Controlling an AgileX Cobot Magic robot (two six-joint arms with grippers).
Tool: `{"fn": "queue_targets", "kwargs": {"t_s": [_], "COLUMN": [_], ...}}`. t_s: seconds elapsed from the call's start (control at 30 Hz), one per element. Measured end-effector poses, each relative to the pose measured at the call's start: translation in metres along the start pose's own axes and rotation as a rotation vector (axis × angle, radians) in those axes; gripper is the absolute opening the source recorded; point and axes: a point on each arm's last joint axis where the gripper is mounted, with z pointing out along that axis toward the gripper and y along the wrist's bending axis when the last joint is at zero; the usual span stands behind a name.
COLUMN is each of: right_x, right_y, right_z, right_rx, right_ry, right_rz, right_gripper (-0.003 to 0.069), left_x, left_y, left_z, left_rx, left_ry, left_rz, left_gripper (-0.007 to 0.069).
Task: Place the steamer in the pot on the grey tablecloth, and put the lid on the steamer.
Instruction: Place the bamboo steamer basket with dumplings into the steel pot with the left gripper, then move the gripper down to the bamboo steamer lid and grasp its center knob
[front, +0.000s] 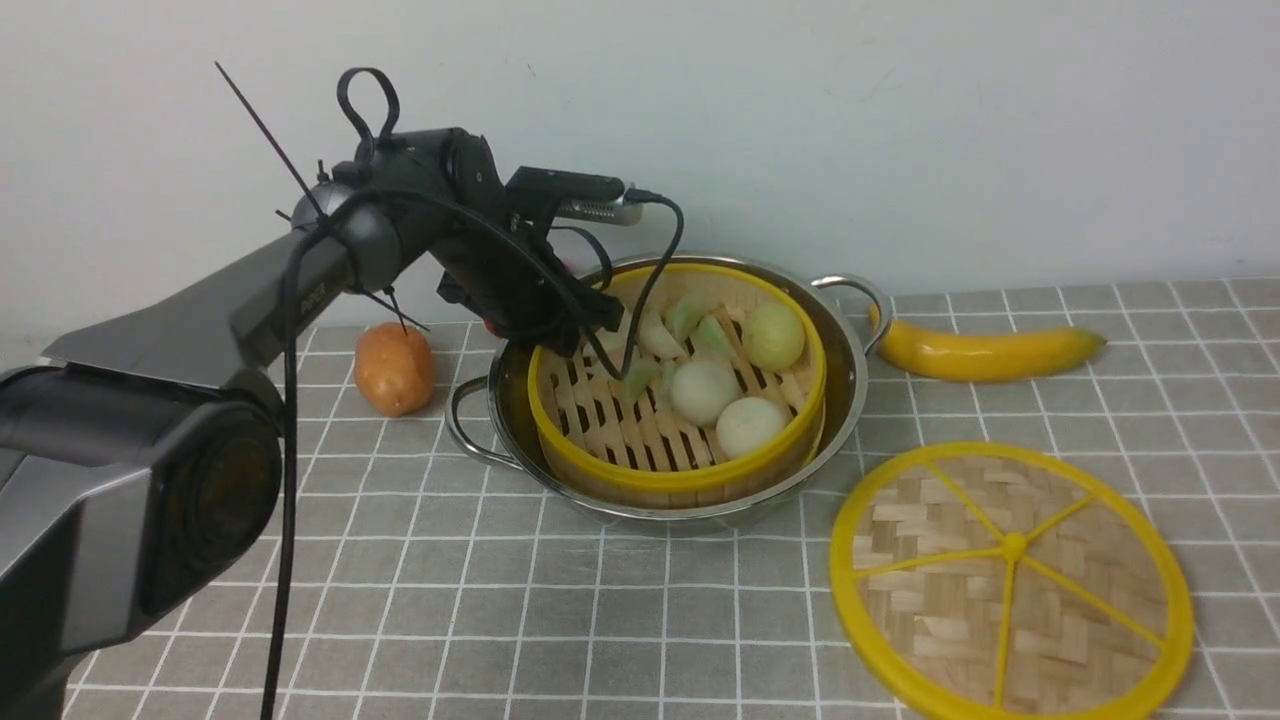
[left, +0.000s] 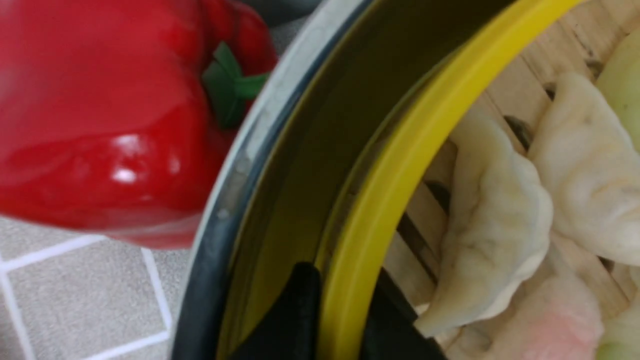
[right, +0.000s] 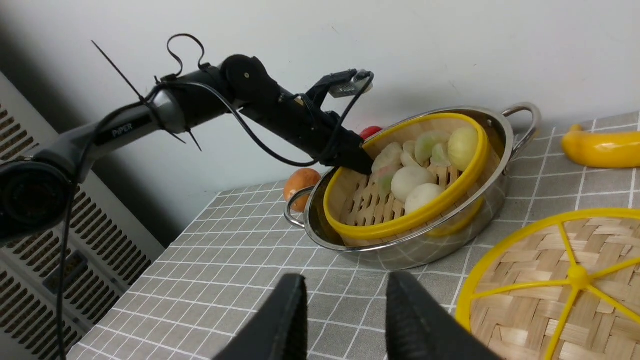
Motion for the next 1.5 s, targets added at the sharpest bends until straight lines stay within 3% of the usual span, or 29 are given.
{"fn": "queue_targets", "kwargs": {"t_s": [0.13,0.23,0.27,0.47,0.57,0.7,0.83,1.0,1.1,1.2,1.37,1.5], "right_x": [0.000,0.000,0.000,0.000,0.000,-0.008,-0.022,-0.034,-0.031,-0.032,-0.047,-0.054], "right_y": [0.000,0.000,0.000,0.000,0.000,0.005,0.011,0.011,0.009,0.012,0.017,0.010], "right_z": [0.000,0.000,0.000,0.000,0.000,0.000,-0.003,0.010,0.039,0.065,0.115,0.161], "right_rx": [0.000,-0.001,-0.002,-0.002,-0.002,-0.054,-0.139,-0.124,-0.062,-0.025,0.018,0.084], "right_ry": [0.000,0.000,0.000,0.000,0.000,-0.088,-0.234,-0.264,-0.079,0.106,0.346,0.537], "right_rz": [0.012,0.019,0.022,0.022,0.022,0.077,0.185,0.195,0.213,0.157,0.055,-0.014], "right_gripper": [0.0243,0.0243,0.0243,0.0243,0.0243,0.0243,0.0243,0.0243,0.0243,0.0243,0.0243,0.0243], "left_x": [0.000,-0.001,-0.002,-0.005,-0.013,-0.018,-0.014,-0.006,0.011,0.036,0.096,0.157], "left_y": [0.000,-0.001,-0.001,-0.002,-0.002,-0.002,-0.003,-0.010,-0.024,-0.037,-0.049,-0.054], "left_z": [0.000,0.000,0.000,-0.008,-0.032,-0.088,-0.134,-0.188,-0.211,-0.230,-0.252,-0.273], "left_rx": [0.000,0.007,0.011,0.013,-0.018,-0.097,-0.148,-0.161,-0.058,0.037,0.092,0.047], "left_ry": [0.000,-0.011,-0.022,-0.040,-0.065,-0.056,-0.002,-0.039,-0.045,-0.037,0.029,-0.038], "left_rz": [0.002,-0.007,-0.012,-0.013,0.018,0.083,0.102,0.100,0.101,0.147,0.219,0.233], "left_gripper": [0.0048,0.0097,0.0153,0.0326,0.0400,0.0425,0.0393,0.0227,0.0065,-0.0013,-0.0023,-0.0023]}}
